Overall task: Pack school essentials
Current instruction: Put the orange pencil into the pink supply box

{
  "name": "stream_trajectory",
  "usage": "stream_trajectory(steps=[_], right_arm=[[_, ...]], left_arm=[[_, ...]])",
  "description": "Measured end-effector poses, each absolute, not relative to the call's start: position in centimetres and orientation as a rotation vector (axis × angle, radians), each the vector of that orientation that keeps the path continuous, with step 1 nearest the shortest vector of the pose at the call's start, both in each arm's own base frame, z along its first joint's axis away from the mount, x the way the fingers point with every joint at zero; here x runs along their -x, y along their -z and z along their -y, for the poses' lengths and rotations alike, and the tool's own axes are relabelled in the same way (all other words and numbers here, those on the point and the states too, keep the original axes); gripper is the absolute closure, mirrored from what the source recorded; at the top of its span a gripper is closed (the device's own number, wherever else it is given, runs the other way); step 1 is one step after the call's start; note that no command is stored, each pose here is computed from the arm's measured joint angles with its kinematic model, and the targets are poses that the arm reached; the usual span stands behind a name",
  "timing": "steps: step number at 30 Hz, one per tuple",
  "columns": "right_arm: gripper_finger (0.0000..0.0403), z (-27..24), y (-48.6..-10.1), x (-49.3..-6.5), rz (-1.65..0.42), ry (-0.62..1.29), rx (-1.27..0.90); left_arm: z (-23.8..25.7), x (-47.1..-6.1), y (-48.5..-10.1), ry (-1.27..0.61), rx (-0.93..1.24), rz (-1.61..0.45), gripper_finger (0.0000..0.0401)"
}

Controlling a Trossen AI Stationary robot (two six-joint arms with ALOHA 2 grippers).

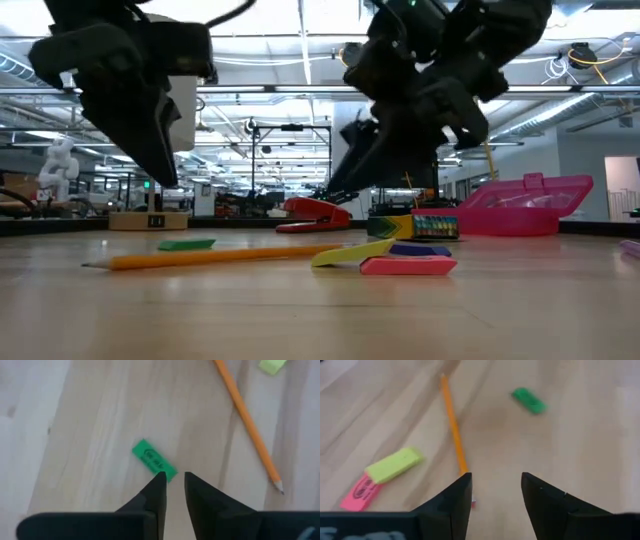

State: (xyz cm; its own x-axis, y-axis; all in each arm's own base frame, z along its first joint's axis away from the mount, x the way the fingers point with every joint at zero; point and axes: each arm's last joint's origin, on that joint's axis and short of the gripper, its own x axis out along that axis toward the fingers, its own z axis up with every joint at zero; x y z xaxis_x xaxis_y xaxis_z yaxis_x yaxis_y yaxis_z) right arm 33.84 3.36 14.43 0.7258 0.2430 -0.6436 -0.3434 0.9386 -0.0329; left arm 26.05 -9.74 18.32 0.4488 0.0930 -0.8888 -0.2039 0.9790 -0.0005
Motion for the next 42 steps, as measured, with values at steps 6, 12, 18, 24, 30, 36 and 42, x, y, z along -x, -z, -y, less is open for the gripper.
stream_trajectory(steps=[6, 12, 18, 24, 30, 36, 42], right_arm=[[0.0253, -3.8, -12.4, -34.0, -0.73, -0.44, 0.118], [0.0259, -5.4, -12.0, -33.7, -0.747, -0.536, 0.128], [0.0259, -7.5, -12.3, -33.7, -0.767, -0.51, 0.238], [0.026, -7.8, -12.9, -34.2, -0.751, -0.465, 0.286], [0.0261, -7.7, -12.6, -33.8, -0.795, -0.487, 0.275], [0.0279, -7.4, -12.1, -34.0, -0.806, -0.475, 0.269], [0.0303, -7.0, -10.5, -34.4, -0.852, -0.477, 0.251]], left_arm=[[11.1, -25.9, -18.2, -0.157, 0.02, -1.004, 0.0333], [11.7, -25.6, -18.3, -0.154, -0.078, -0.972, 0.0336], [12.3, -25.7, -18.5, -0.114, -0.117, -0.932, 0.0336], [12.3, -26.0, -18.7, -0.11, -0.114, -0.911, 0.0336], [12.3, -26.0, -18.7, -0.111, -0.112, -0.911, 0.0336], [12.3, -26.1, -18.7, -0.108, -0.107, -0.898, 0.0336], [12.4, -26.2, -18.8, -0.101, -0.113, -0.89, 0.0336]])
